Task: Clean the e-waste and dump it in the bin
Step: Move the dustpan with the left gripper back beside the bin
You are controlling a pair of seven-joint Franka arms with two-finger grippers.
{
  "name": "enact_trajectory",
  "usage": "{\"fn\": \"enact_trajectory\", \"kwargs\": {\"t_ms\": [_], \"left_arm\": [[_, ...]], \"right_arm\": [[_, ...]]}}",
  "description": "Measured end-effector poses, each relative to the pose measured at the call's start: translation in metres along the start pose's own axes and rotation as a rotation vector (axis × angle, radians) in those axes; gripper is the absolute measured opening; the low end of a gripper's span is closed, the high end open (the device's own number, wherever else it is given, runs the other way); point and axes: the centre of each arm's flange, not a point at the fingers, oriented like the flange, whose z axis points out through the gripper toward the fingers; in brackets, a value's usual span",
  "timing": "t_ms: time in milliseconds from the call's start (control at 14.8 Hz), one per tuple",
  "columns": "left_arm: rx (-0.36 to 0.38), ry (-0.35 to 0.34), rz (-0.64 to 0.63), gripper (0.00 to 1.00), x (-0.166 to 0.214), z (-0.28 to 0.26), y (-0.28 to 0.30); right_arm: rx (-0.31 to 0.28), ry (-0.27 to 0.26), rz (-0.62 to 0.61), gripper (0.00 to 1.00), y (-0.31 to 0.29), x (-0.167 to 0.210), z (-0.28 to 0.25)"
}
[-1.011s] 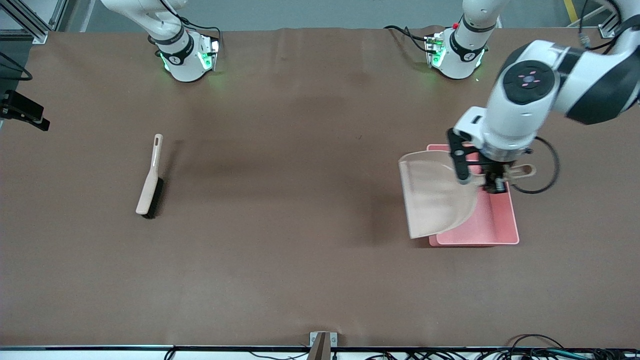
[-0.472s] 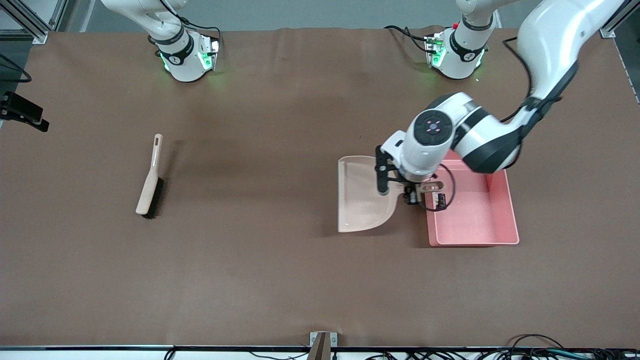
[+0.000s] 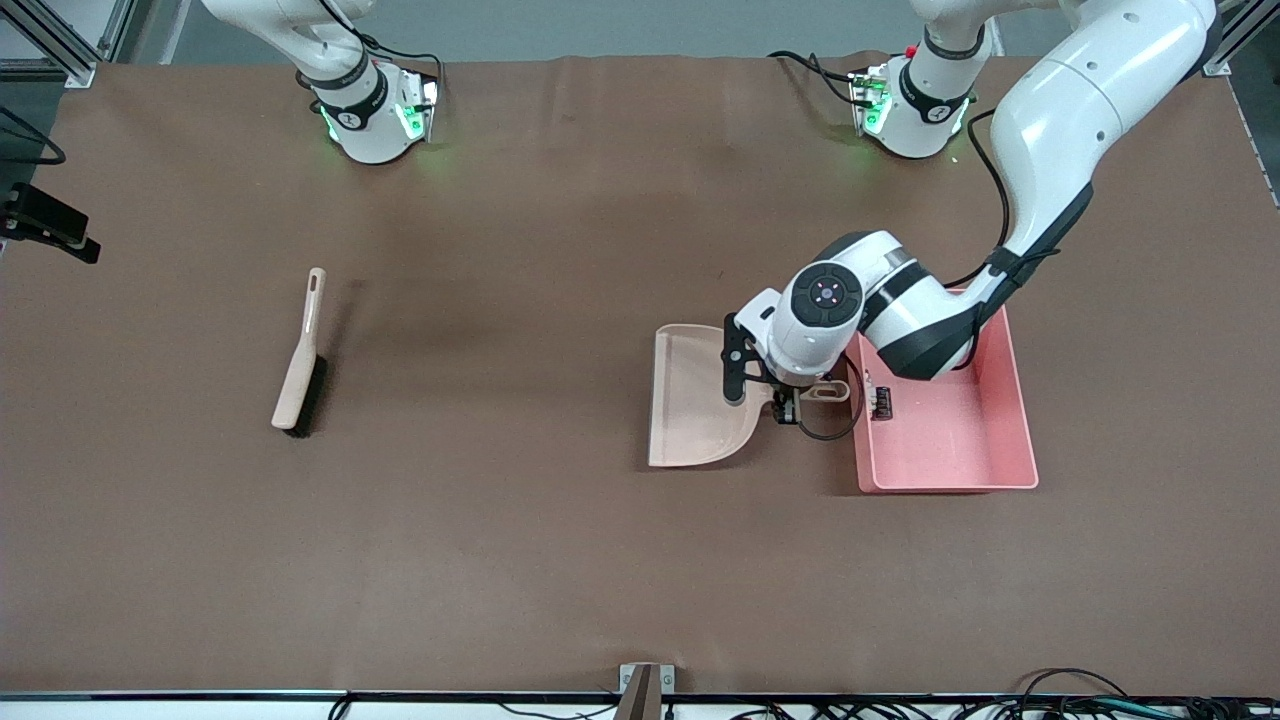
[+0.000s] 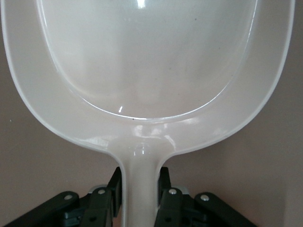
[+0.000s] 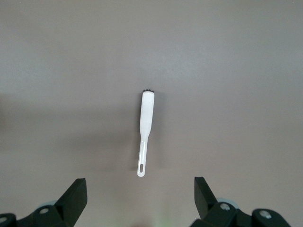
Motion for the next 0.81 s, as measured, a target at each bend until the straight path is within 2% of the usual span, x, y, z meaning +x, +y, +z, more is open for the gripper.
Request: {"fn": "enact_trajectory", "kwargs": {"t_ms": [809], "left_arm": [[-0.002,-0.033,-0.016,0.34,0.014,0.031,0.007]], "right_arm": [[0.005,-0.011,0.001,1.00,0.000,0.002,0.008]]}}
